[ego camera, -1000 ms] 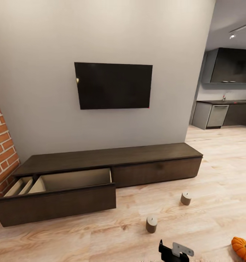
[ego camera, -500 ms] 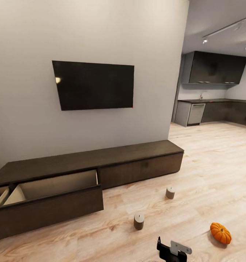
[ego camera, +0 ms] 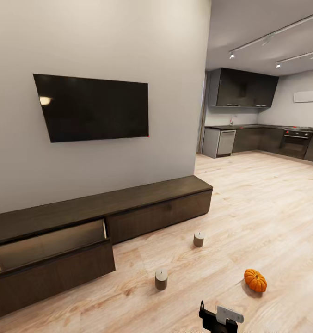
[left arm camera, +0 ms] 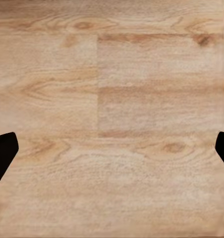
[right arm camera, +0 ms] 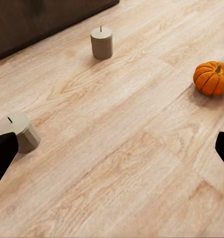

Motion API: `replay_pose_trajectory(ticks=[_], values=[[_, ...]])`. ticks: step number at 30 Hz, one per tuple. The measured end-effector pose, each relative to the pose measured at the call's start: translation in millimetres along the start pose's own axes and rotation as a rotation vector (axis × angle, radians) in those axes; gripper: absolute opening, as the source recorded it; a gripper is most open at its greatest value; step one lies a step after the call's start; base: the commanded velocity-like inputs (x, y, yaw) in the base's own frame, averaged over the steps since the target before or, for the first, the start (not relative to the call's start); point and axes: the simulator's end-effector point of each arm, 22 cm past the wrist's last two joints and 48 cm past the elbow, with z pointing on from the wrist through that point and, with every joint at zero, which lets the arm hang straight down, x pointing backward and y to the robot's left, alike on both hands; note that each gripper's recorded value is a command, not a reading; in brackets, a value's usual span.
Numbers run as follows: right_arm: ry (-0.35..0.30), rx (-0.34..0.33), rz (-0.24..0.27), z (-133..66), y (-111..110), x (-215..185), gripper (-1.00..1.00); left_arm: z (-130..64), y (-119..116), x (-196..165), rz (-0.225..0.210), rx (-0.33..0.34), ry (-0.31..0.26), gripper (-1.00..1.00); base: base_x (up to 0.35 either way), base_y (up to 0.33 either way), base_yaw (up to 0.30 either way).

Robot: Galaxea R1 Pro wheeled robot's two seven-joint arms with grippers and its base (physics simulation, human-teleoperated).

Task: Place each of the two pumpkins and all three candles from the living room inside a cabinet in the living room (use any cabinet), then make sure every cabinet is closed, and position the cauldron so it is next to a table in the living room.

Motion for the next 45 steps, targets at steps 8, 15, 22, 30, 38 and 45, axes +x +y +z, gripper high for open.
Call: replay_pose_trajectory(ticks=[8,15,22,30,38,45], values=[[0.008,0.001,-0.001,0.2,0,3,1.00,0.6,3,2,0.004,-0.008,0.005,1.00,0.000,-0.278,-0.166],[0.007,-0.002,-0.006,0.0,1,4,1.00,0.8,5,2,0.005,-0.011,0.006,1.00,0.000,-0.307,-0.011],[-0.065,-0.072,-0.113,1.2,31,-39,1.00,0.7,4,1,0.005,-0.006,0.003,1.00,0.140,-0.192,0.000],[-0.006,-0.138,-0.063,-1.3,72,-113,1.00,0.5,4,1,0.004,-0.006,0.002,1.00,0.314,-0.084,0.000],[0.052,-0.241,0.071,10.5,118,-195,1.00,0.6,4,1,0.006,-0.006,0.002,1.00,0.316,-0.099,0.000],[0.044,-0.283,0.057,5.5,136,-203,1.00,0.4,1,-2,0.005,-0.001,-0.003,1.00,0.296,-0.187,0.000]])
